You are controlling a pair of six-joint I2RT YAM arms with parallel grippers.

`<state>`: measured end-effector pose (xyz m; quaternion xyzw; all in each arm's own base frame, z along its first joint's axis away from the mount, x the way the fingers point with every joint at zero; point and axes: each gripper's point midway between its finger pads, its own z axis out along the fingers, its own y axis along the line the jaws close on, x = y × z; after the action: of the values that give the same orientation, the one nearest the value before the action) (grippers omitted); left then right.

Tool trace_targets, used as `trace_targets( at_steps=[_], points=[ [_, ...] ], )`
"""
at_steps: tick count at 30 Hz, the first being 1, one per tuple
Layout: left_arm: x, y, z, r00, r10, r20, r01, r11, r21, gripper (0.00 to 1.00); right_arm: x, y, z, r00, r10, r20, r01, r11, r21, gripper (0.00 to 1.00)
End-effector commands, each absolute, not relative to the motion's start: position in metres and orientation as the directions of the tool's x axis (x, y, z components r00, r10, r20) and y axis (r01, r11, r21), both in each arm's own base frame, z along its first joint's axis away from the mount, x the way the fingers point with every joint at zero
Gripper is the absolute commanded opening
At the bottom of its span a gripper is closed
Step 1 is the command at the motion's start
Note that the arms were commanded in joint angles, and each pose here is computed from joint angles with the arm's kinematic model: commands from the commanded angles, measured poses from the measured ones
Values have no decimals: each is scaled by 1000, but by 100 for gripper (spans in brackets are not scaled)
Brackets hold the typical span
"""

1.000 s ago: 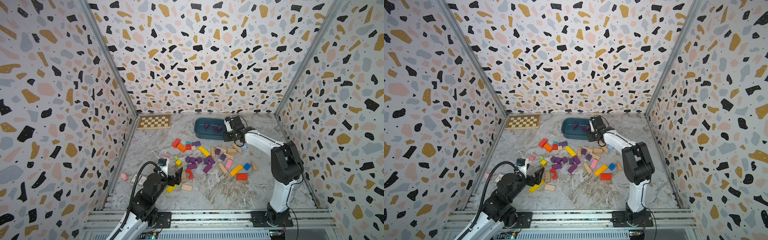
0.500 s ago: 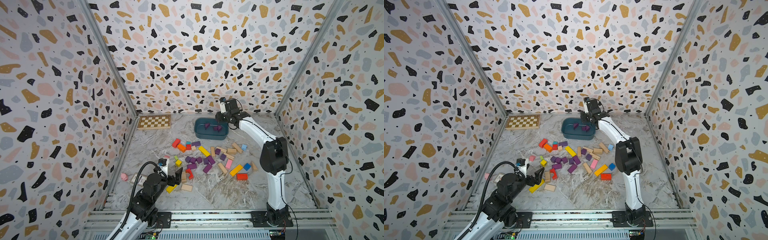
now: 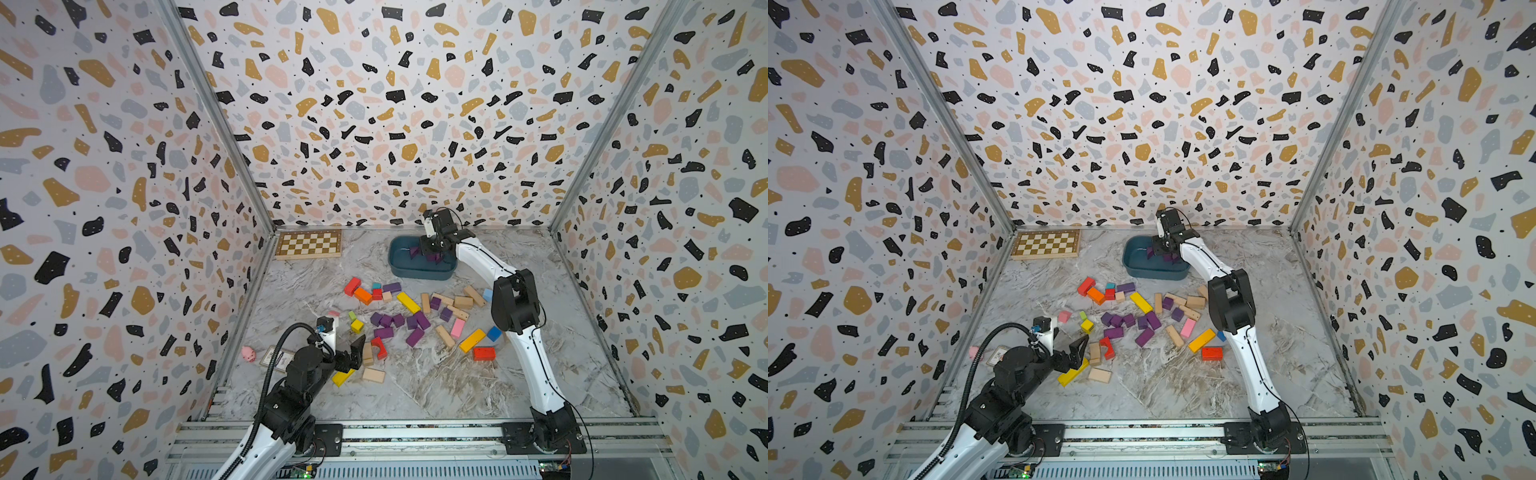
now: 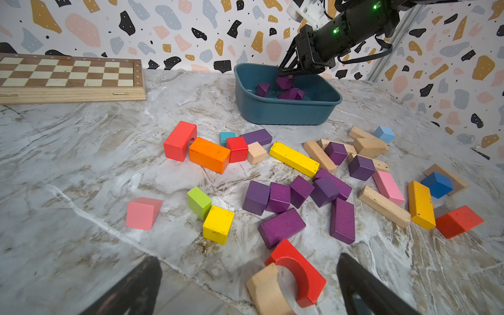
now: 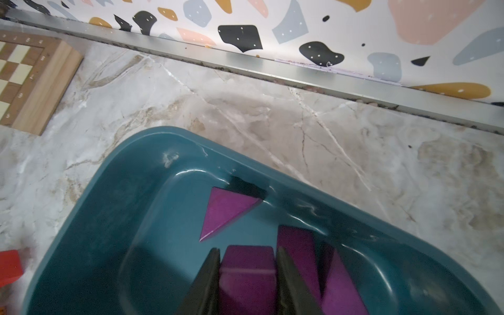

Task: Pick purple bricks into the storage bin
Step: Place the building block in the storage box.

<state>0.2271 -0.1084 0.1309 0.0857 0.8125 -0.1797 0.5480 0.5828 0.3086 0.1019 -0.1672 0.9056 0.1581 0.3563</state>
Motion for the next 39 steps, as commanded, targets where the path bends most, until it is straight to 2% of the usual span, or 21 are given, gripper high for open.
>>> trace_targets(
  at_steps=[1,16,22,31,39],
  points=[
    [230,-110,143,-344,-71,-936,347,917,-197,99,586,319,119,-670,-170,-723,-427,884,188,18],
    [230,-110,143,-346,-71,-935,346,917,-197,99,598,322,97,-675,-163,-720,-419,887,192,19],
    [230,-110,143,-346,-70,-936,344,918,-196,99,601,316,99,-671,-161,-723,-409,894,181,22],
    [230,-110,143,-347,-70,-935,347,917,-197,99,606,308,118,-650,-149,-745,-403,899,172,38],
    [230,-110,143,-345,-71,-936,347,917,-197,99,603,308,187,-560,-143,-816,-438,887,145,53]
  ],
)
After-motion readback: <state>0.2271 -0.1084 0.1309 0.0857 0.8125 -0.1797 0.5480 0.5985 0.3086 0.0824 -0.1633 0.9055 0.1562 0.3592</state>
